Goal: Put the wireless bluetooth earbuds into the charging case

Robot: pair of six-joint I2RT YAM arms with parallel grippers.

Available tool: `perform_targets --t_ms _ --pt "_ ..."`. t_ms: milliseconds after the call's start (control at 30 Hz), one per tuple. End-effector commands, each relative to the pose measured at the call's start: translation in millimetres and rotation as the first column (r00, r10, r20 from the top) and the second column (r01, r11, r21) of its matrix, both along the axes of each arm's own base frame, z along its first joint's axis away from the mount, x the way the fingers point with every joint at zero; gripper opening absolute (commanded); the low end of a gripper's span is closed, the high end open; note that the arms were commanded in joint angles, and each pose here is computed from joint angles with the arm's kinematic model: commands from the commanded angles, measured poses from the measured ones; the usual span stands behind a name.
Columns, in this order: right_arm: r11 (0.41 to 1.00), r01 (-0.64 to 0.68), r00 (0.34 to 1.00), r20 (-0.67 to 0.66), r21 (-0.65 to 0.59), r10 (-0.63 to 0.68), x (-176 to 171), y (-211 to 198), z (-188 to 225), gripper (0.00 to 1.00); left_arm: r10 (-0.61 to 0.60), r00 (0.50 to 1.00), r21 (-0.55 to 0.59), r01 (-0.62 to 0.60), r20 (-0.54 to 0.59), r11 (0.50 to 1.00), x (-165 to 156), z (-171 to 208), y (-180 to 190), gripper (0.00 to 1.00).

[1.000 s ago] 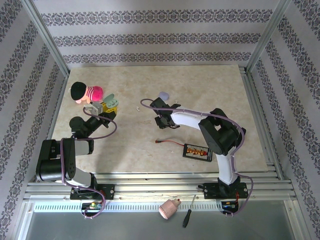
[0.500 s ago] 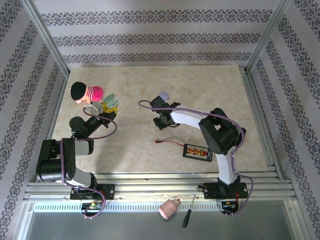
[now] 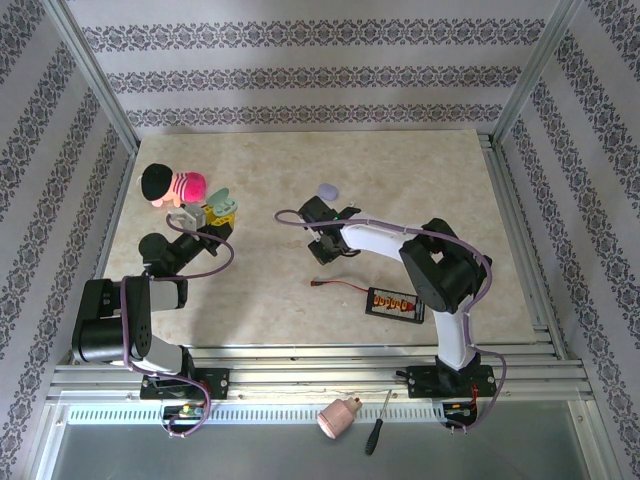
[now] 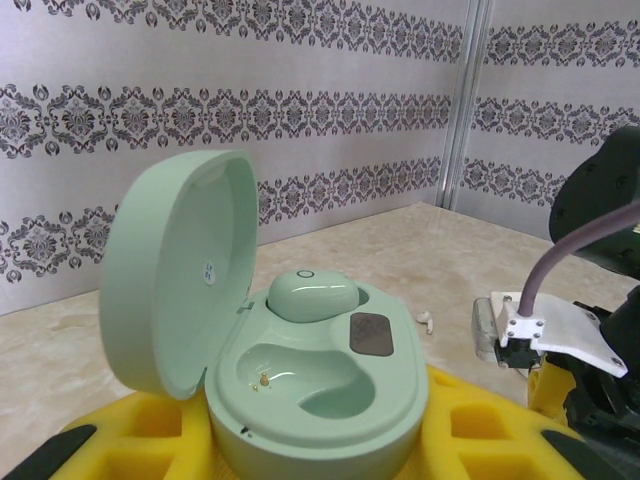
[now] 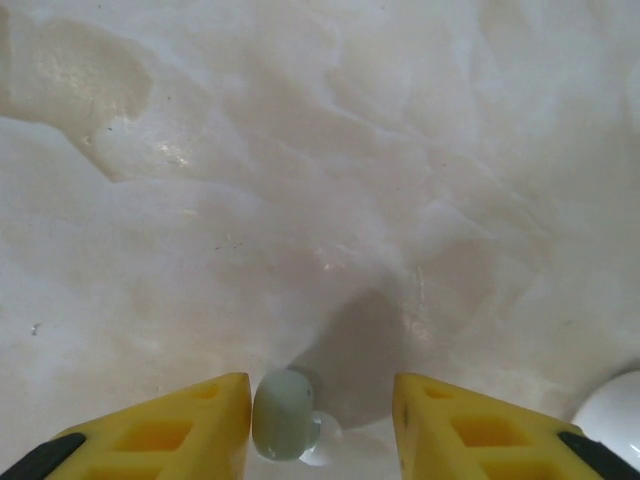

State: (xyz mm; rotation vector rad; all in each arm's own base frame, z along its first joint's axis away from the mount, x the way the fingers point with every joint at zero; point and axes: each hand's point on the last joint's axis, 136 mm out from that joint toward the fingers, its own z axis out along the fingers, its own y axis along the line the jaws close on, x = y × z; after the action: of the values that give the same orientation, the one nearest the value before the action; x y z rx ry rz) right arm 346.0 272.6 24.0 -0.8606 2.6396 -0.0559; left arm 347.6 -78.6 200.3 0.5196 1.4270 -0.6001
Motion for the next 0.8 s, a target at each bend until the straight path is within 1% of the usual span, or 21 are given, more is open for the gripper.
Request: perform_targets --t_ms 0,200,400,533,767 --pt "0.994 0.019 0.994 0.108 -0.103 -0.008 3 -8 18 0.42 0.014 0.999 0.0 -0.014 0.052 1.0 2 10 1 0.35" --pt "0.973 0.018 0.981 0.191 -0.228 0.027 2 -3 22 0.4 0.019 0.999 -0.004 -0.018 0.049 1.0 5 10 2 0.34" --pt "0.963 0.003 0.98 0.193 -0.269 0.051 -4 6 14 0.36 0.017 0.999 -0.005 -0.016 0.045 1.0 4 9 2 0.34" --pt "0.953 -0.008 0.979 0.192 -0.303 0.069 -5 8 11 0.32 0.016 0.999 -0.005 -0.016 0.046 1.0 4 9 2 0.34" --pt "0.941 -0.015 0.98 0.182 -0.338 0.081 -5 6 3 0.3 0.014 0.999 -0.004 -0.014 0.046 1.0 3 9 1 0.35"
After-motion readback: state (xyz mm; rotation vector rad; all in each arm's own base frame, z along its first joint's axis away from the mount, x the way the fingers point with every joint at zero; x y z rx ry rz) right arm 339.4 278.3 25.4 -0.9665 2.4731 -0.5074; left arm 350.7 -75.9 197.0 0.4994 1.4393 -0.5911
